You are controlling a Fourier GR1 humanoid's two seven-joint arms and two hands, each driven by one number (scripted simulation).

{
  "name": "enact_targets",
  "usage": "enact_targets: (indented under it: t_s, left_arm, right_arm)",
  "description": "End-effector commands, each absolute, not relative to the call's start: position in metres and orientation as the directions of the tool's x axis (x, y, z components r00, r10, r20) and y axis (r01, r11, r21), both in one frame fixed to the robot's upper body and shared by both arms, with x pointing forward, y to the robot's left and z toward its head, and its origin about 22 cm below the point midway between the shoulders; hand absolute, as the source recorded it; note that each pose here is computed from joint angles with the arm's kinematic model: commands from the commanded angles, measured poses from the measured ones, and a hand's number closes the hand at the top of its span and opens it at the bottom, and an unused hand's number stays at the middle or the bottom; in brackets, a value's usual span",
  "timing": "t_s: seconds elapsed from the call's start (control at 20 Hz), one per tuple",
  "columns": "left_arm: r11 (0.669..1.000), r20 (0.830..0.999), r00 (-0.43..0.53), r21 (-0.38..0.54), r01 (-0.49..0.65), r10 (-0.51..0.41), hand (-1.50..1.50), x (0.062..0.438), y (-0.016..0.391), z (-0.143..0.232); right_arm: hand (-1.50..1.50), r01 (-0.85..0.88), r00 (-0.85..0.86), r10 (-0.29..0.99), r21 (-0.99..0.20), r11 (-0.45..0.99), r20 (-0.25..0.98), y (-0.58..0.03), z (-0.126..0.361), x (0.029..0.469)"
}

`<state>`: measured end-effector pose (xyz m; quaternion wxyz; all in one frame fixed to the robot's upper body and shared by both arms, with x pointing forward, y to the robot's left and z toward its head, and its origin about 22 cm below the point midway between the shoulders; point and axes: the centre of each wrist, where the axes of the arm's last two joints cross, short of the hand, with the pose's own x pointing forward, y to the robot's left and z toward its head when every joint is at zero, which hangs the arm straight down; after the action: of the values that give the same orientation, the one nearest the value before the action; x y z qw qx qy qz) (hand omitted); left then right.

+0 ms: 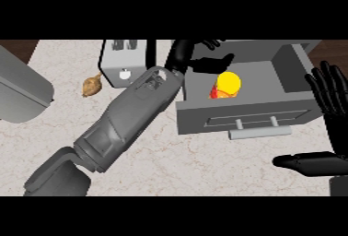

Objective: Pick up the cup, place it into the drawer and close the drawer

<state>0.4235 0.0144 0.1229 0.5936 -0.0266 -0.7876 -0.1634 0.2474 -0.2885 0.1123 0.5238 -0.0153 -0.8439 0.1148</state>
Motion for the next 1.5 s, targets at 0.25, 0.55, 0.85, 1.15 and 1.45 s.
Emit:
enact_targets:
  t_s: [0.25,0.55,0.85,1.15,1.45]
  left_arm:
    - [0.928,0.91,-0.319,0.331,0.173,-0.265,-1.5,0.416,0.009,0.108]
    - [0.956,0.909,-0.397,0.221,0.194,-0.129,-1.5,0.407,-0.004,0.123]
    - [0.969,0.917,-0.397,0.127,0.214,-0.033,-1.5,0.41,-0.012,0.152]
    - [0.981,0.92,-0.392,0.055,0.184,0.021,-1.5,0.413,0.009,0.157]
    - [0.987,0.935,-0.354,0.036,0.158,0.023,-1.5,0.418,0.052,0.169]
  right_arm:
    - [-1.5,-0.121,-0.472,0.117,-0.196,0.973,0.874,-0.28,0.127,0.258]
    - [-1.5,-0.246,-0.466,-0.053,-0.071,0.967,0.883,-0.294,0.127,0.254]
    - [1.5,-0.298,-0.449,0.036,-0.188,0.936,0.893,-0.28,0.124,0.235]
    - [1.5,-0.301,-0.455,0.232,-0.394,0.868,0.86,-0.305,0.127,0.225]
    - [1.5,-0.235,-0.446,0.401,-0.537,0.811,0.8,-0.288,0.134,0.216]
